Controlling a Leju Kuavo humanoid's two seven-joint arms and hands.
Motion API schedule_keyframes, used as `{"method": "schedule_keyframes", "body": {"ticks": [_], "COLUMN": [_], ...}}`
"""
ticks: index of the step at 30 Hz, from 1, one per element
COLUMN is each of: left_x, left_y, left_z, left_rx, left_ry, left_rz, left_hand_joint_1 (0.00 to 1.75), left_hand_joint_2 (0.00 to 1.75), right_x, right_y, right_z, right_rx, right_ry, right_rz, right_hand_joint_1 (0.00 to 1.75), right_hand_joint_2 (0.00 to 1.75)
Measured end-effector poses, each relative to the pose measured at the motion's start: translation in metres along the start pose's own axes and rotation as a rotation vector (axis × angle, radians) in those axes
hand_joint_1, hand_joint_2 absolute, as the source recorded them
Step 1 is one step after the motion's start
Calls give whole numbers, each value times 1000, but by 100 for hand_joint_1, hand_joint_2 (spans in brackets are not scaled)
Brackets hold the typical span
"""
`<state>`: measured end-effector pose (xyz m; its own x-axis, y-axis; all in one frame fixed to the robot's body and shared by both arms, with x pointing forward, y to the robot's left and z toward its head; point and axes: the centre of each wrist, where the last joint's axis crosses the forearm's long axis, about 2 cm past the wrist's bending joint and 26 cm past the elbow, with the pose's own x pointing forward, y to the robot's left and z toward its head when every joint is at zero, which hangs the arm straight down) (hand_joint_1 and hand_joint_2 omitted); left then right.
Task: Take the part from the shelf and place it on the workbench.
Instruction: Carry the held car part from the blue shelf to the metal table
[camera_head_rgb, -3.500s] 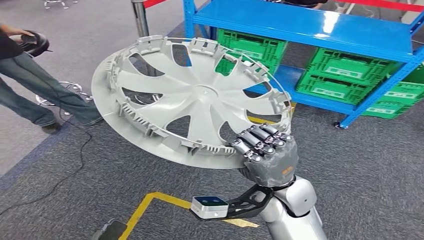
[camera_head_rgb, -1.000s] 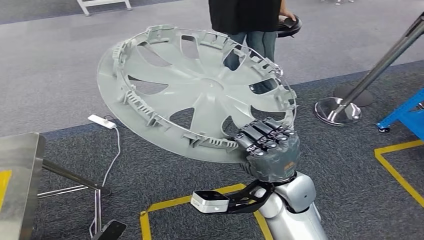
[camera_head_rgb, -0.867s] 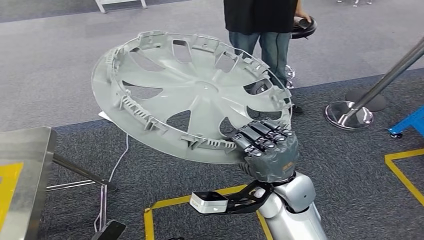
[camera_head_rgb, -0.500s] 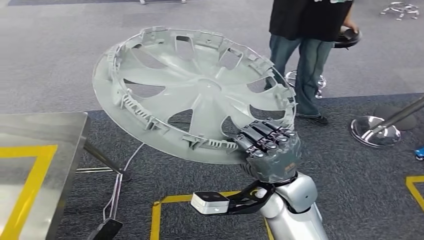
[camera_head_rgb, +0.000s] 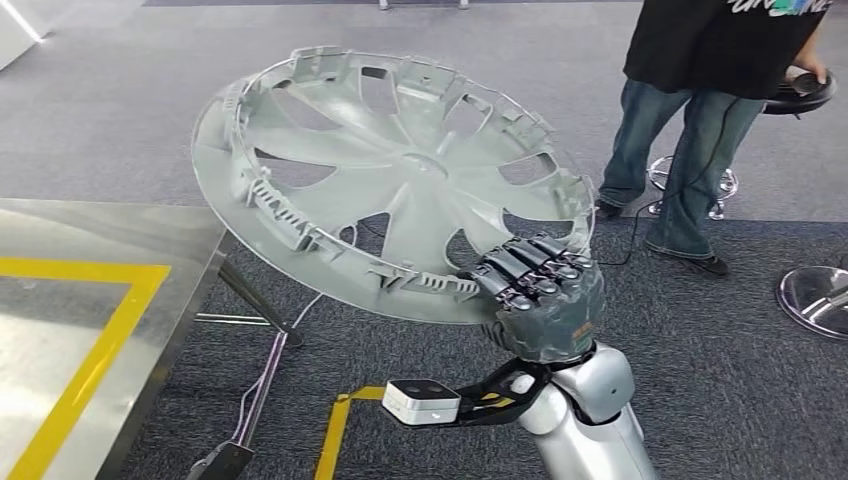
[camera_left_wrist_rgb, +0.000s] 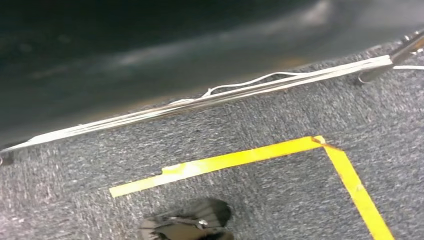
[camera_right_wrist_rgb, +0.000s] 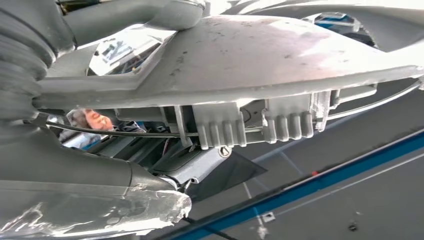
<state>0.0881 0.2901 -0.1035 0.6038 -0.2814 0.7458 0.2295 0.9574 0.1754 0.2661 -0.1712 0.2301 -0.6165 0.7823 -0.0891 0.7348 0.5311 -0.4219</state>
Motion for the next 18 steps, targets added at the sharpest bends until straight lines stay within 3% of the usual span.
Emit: {"method": "schedule_keyframes", "body": {"ticks": [18], "left_x": [2], "left_y": [1], "left_z": [-2], "left_rx": [15], "left_ry": [-5], "left_rz": [-20], "left_hand_joint_1": [0], "left_hand_joint_2": [0], "right_x": [-1], "right_y": [-1], "right_z": [0], "right_rx": [-2], "right_ry": [0], "right_rz": [4], "right_hand_joint_1": [175], "right_hand_joint_2": [175]}}
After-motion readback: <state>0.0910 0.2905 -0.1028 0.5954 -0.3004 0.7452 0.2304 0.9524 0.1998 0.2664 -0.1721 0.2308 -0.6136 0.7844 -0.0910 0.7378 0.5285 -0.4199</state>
